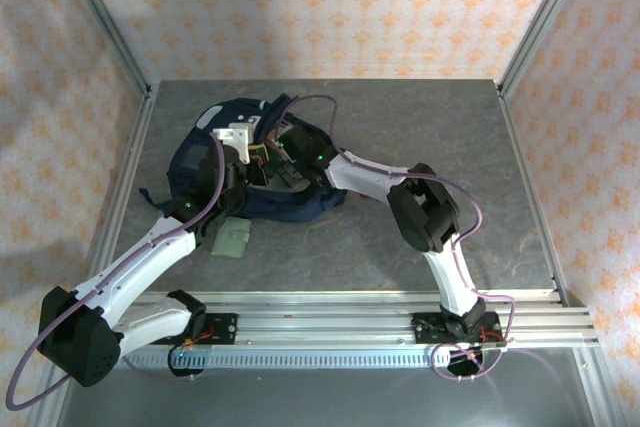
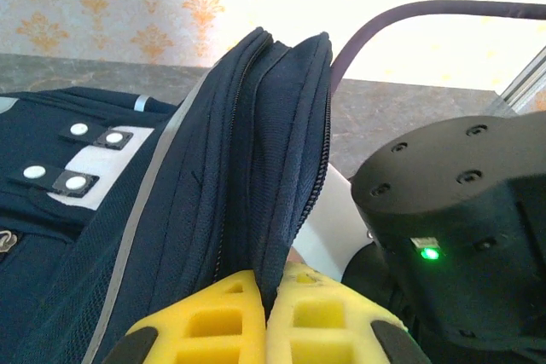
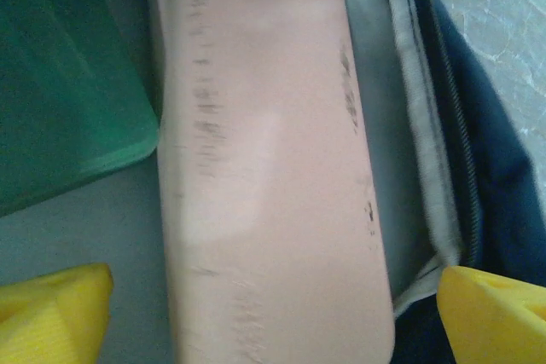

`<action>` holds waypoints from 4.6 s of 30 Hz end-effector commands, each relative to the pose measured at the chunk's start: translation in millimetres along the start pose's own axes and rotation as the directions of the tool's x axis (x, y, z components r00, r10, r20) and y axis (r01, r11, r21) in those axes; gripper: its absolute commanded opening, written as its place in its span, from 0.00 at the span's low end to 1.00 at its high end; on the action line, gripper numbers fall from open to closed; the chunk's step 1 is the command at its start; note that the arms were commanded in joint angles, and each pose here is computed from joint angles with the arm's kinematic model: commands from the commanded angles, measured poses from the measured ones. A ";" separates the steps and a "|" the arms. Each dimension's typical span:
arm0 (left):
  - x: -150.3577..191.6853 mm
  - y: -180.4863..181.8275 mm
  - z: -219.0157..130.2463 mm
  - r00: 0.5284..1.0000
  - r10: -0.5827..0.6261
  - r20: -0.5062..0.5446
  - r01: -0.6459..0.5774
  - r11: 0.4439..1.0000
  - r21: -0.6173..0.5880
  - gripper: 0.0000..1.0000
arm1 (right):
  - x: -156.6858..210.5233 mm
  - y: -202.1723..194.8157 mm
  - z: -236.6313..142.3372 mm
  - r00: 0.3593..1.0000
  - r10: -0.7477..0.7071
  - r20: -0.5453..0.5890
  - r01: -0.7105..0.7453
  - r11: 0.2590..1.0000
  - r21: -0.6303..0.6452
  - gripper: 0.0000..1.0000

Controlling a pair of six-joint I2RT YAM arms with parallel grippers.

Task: Pack books, pencil case, and school supplies into a backpack

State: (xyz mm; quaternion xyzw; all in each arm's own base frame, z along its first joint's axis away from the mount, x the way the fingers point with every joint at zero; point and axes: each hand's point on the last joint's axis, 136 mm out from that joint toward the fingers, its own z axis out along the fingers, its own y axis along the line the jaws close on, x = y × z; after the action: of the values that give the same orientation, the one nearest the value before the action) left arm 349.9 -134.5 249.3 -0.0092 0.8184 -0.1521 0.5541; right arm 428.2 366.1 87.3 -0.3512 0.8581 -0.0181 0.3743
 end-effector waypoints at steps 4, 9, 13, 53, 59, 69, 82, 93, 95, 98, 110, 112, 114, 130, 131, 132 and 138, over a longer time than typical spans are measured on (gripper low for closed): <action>-34.7 -18.9 -10.1 0.989 -0.056 0.135 0.043 0.995 0.091 0.00 | -16.6 -30.1 -55.2 0.971 0.191 0.143 -0.191 0.981 -0.013 0.96; -27.9 -20.9 -6.2 0.991 -0.052 0.121 0.041 0.994 0.099 0.00 | 2.3 -67.3 -70.7 0.877 0.450 0.167 -0.438 0.893 -0.103 0.91; -26.1 -23.8 -3.3 0.992 -0.053 0.116 0.040 0.993 0.107 0.00 | 19.6 -95.6 -47.9 0.770 0.632 0.092 -0.613 0.771 -0.170 0.83; 10.1 -47.4 35.4 0.997 0.056 0.048 -0.061 0.993 0.104 0.00 | 53.1 -101.9 -101.0 0.516 0.856 0.032 -0.823 0.506 -0.258 0.48; 17.3 -51.3 31.3 0.999 0.023 0.047 -0.029 0.991 0.127 0.00 | 57.3 -37.6 -101.4 0.412 0.896 -0.165 -0.856 0.319 -0.407 0.64; 8.1 -62.4 26.6 0.998 0.002 0.067 -0.013 0.987 0.162 0.00 | 67.0 -19.9 -65.3 0.300 0.926 -0.230 -0.912 0.208 -0.353 0.64; 11.6 -69.6 19.1 0.998 -0.009 0.063 -0.004 0.980 0.199 0.00 | 26.1 -59.6 -40.6 0.223 0.972 -0.079 -0.896 0.172 -0.410 0.65; 21.3 -73.6 21.3 0.999 -0.007 0.046 -0.003 0.976 0.216 0.00 | -19.4 -65.3 -33.3 0.207 0.978 0.016 -0.761 0.172 -0.626 0.65; 22.8 -73.8 21.1 0.999 -0.004 0.042 -0.005 0.976 0.216 0.00 | -27.0 -60.3 -32.0 0.208 0.978 -0.010 -0.721 0.147 -0.677 0.65; 22.7 -74.0 20.2 0.999 -0.004 0.043 -0.006 0.976 0.218 0.00 | -35.2 -53.0 -27.7 0.220 0.975 -0.034 -0.677 0.127 -0.725 0.65; 28.7 -77.0 25.3 1.000 -0.009 0.017 0.005 0.975 0.223 0.00 | 15.8 -57.9 -56.9 0.313 0.950 -0.003 -0.794 0.260 -0.550 0.66; 29.2 -80.8 27.5 1.000 -0.013 0.009 0.011 0.973 0.230 0.00 | 32.1 -60.2 -67.4 0.343 0.939 0.002 -0.818 0.300 -0.491 0.66; 30.7 -85.5 31.8 1.000 -0.014 -0.007 0.016 0.973 0.232 0.00 | 49.5 -60.8 -80.1 0.376 0.927 -0.001 -0.834 0.338 -0.437 0.65; 38.3 -131.4 85.9 0.991 -0.029 -0.133 0.051 0.985 0.164 0.32 | 117.5 -28.9 -132.1 0.486 0.873 -0.033 -0.822 0.444 -0.356 0.62; 36.4 -130.4 83.4 0.991 -0.045 -0.129 0.066 0.985 0.162 0.37 | 117.9 -26.9 -132.9 0.494 0.869 -0.032 -0.819 0.452 -0.353 0.62; 32.6 -127.2 79.1 0.991 -0.062 -0.119 0.080 0.985 0.153 0.41 | 118.6 -22.9 -133.5 0.506 0.862 -0.036 -0.814 0.463 -0.352 0.62; 31.2 -74.5 44.9 0.984 -0.159 -0.085 0.159 0.987 -0.005 0.54 | 116.0 -3.5 -136.9 0.557 0.830 -0.042 -0.788 0.511 -0.344 0.60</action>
State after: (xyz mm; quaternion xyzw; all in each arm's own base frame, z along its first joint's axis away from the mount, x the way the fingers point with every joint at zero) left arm 376.7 -259.3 222.6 -0.0060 0.8365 -0.2235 0.5003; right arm 285.4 260.0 108.8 0.0418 0.8856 0.3388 0.3150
